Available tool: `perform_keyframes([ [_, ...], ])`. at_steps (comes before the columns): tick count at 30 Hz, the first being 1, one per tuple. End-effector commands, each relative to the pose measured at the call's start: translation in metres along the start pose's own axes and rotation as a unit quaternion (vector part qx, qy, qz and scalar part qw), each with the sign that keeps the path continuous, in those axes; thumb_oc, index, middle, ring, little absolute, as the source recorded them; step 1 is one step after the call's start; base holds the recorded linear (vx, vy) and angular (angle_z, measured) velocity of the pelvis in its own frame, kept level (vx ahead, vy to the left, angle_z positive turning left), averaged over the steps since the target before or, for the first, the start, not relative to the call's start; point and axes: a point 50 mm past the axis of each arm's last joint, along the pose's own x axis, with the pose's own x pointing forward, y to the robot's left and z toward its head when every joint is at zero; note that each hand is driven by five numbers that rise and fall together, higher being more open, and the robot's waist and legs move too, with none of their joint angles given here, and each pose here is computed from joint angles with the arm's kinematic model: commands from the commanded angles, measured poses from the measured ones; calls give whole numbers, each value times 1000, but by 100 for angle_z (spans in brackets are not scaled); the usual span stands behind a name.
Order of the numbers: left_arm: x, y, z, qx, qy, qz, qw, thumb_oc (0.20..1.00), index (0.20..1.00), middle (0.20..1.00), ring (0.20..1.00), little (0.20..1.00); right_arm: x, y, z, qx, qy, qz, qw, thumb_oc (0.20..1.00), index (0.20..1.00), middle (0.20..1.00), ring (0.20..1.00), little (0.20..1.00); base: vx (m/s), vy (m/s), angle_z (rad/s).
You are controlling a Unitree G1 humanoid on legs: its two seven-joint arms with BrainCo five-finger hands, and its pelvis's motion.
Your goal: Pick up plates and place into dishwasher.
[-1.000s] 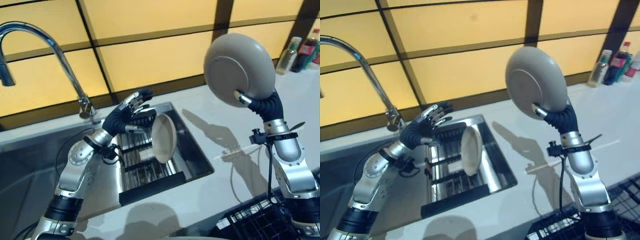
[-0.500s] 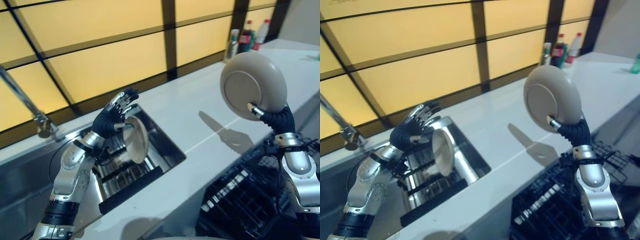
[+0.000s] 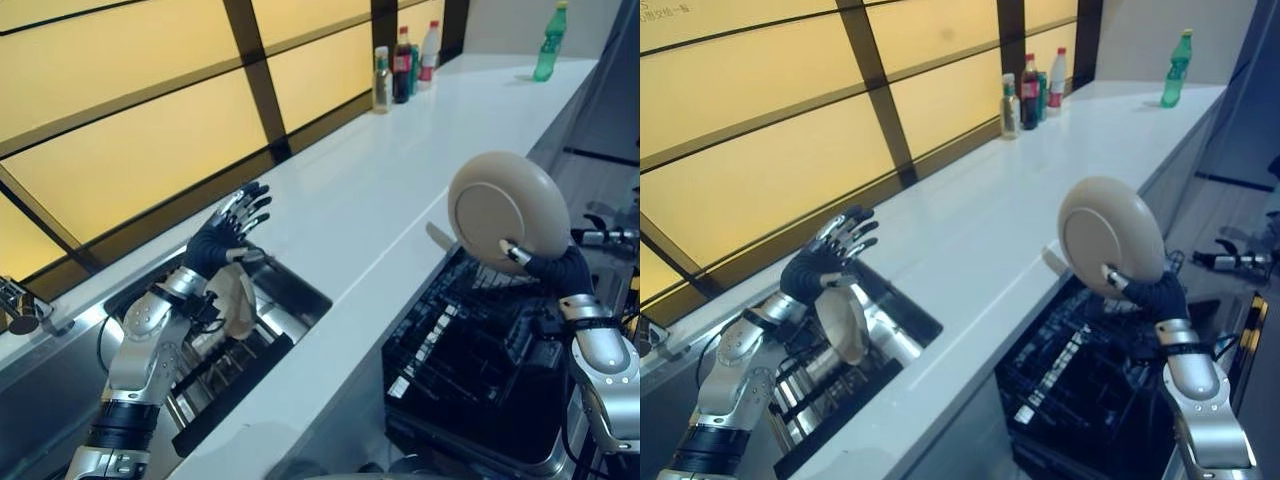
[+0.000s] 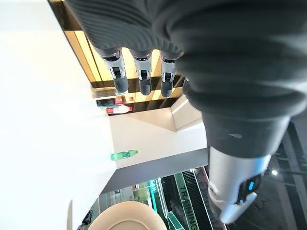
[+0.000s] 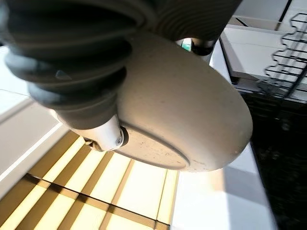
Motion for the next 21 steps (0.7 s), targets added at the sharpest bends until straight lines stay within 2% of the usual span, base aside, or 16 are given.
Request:
perform_keyframes([
  [1,-8,20,24,43,-46,25,998,1000,1000,1000,1000,1000,0,-23,5,-9,-20,-60,998,200,200,200,200,200,-32,48,-3],
  [6,-19,23,20,45,-37,36,998,1000,1000,1000,1000,1000,-17,-28,-24,-23,57,-94,994,200,200,200,200,200,-12,40,-2],
  [13,-31,26,19,47,-23,44,998,1000,1000,1000,1000,1000,-33,-30,-54,-78,147,-74,983,200,200,200,200,200,0,0,0],
  [18,-41,29,20,50,-17,47,997,1000,1000,1000,1000,1000,-44,-45,-69,-139,210,-103,962,200,200,200,200,200,0,0,0],
  [21,-45,31,21,51,-17,53,997,1000,1000,1000,1000,1000,-51,-53,-74,-138,230,-110,957,200,200,200,200,200,0,0,0],
])
